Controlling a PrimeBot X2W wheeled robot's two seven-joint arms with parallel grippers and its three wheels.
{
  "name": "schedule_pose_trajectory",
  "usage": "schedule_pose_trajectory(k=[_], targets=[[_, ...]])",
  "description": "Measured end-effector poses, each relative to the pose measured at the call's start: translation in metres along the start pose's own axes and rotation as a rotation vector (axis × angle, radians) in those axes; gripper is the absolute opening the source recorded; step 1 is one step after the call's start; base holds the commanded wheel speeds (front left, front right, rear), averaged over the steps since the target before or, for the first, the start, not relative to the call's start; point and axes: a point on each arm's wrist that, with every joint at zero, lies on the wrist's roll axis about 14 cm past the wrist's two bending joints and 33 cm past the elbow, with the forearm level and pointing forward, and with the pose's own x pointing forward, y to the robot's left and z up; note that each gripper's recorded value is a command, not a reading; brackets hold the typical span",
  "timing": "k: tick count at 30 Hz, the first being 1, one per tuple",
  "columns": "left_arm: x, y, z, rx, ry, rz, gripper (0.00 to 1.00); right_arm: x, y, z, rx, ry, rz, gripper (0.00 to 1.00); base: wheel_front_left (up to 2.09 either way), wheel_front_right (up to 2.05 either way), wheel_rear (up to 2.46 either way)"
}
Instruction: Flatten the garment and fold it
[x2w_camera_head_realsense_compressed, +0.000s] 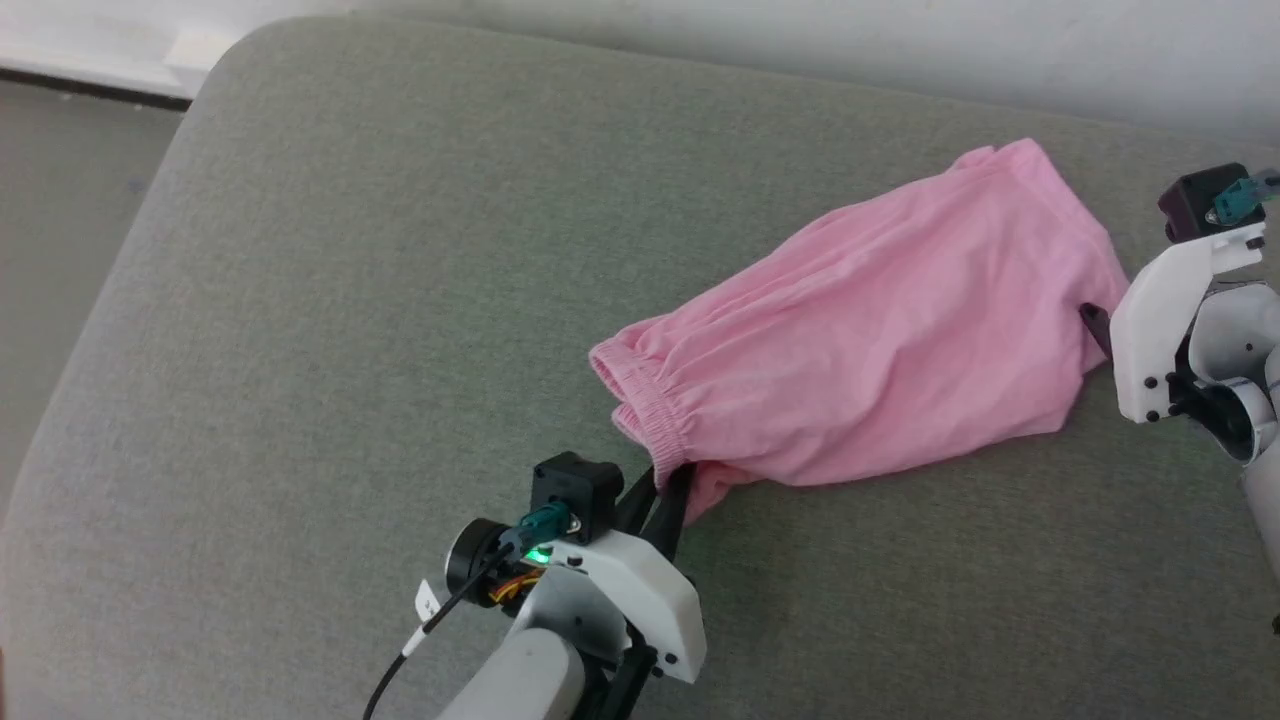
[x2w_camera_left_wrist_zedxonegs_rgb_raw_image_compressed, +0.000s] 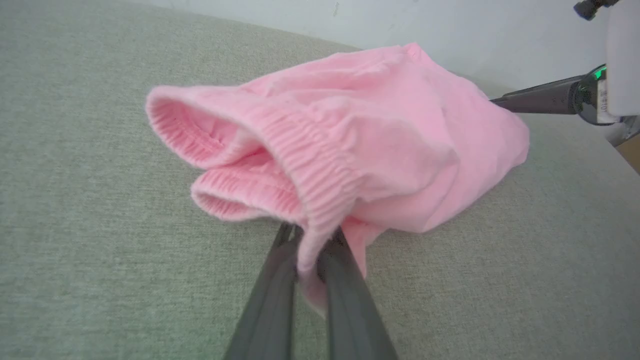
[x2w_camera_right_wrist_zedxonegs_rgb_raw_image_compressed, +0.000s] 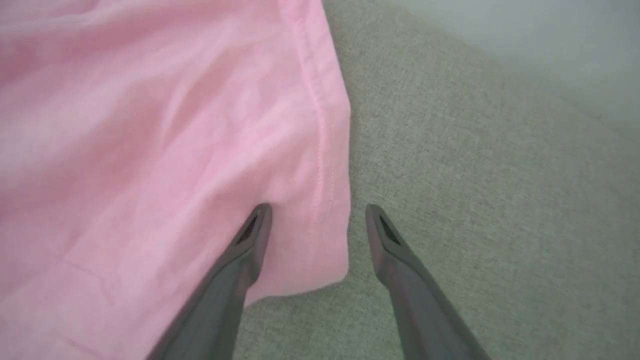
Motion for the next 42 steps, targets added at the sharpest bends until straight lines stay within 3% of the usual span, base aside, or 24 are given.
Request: schedule_pose_trajectory(k=[9, 10, 14, 21, 33, 42], targets=[[0.002, 0.008, -0.005, -0.008, 0.012, 0.030, 0.00, 0.032, 0.024, -0.015, -0.079, 0.146, 0.066, 1.00, 0.00, 0.00, 0.00], [0.002, 0.009, -0.006, -0.008, 0.015, 0.033, 0.00, 0.033, 0.026, -0.016, -0.081, 0.155, 0.080, 0.00, 0.00, 0.00, 0.00], [0.001, 0.012, -0.009, -0.004, 0.023, 0.042, 0.00, 0.031, 0.038, -0.017, -0.111, 0.175, 0.134, 0.00, 0.00, 0.00, 0.00], [-0.002, 0.012, -0.004, 0.014, 0.008, 0.037, 0.00, 0.016, 0.029, -0.016, -0.041, 0.124, 0.136, 0.00, 0.00, 0.00, 0.00], [-0.025, 0.010, 0.010, 0.027, -0.039, 0.006, 0.00, -0.043, -0.003, -0.045, 0.200, -0.013, 0.085, 0.00, 0.00, 0.00, 0.00], [-0.035, -0.030, 0.006, -0.002, 0.017, -0.137, 0.00, -0.108, -0.029, -0.090, 0.381, -0.139, 0.025, 0.00, 0.00, 0.00, 0.00]])
